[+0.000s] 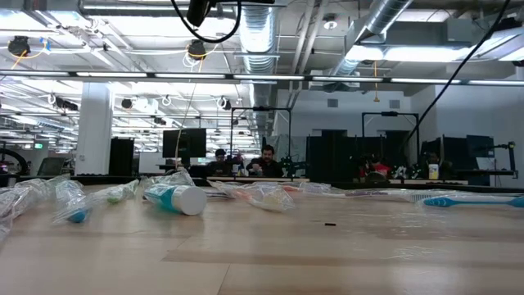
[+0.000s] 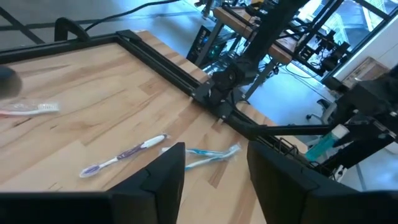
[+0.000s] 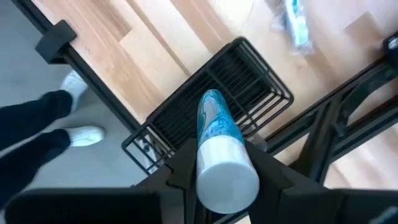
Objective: Pick & Place toothbrushing station
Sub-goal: Put the right blue mouthwash bottle into the black organizer
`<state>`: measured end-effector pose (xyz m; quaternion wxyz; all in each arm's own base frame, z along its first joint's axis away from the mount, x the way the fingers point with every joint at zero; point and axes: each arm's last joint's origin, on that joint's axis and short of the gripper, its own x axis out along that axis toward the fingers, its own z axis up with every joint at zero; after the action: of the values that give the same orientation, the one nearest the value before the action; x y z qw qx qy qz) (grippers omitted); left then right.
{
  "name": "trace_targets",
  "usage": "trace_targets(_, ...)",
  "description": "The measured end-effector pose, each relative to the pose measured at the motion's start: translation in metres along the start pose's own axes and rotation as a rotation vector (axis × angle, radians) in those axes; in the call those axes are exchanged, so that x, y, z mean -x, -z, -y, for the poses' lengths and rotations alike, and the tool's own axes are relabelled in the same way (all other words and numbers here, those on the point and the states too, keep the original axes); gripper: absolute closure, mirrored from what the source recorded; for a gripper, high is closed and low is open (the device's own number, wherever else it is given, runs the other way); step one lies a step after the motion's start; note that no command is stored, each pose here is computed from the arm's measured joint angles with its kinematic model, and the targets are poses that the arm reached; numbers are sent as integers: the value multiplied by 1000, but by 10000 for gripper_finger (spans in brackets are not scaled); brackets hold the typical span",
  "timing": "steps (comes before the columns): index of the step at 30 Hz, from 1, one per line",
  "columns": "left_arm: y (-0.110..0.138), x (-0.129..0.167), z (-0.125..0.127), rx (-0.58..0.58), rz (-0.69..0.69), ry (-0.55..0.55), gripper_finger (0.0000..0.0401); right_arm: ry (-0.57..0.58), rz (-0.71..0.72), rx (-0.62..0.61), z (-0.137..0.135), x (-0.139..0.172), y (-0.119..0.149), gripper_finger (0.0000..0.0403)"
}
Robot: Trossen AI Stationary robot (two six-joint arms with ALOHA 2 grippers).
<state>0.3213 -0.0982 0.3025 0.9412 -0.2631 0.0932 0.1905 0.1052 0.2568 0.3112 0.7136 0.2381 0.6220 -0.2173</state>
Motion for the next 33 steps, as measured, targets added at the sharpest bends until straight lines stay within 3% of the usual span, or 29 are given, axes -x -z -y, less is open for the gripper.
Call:
trace_targets(6, 0, 1, 1, 5, 1, 5, 237, 72, -37, 7, -12, -7, 1, 315)
trace_targets(10, 0, 1, 1, 6, 1, 8, 237, 36, -47, 10, -16, -10, 3, 315)
trace_targets(17, 0, 1, 1, 7, 2, 8, 241, 103, -32, 49, -10, -22, 5, 315)
trace_targets(33, 5, 6, 8, 3, -12, 34, 242, 109, -76, 29, -9, -45, 10, 315)
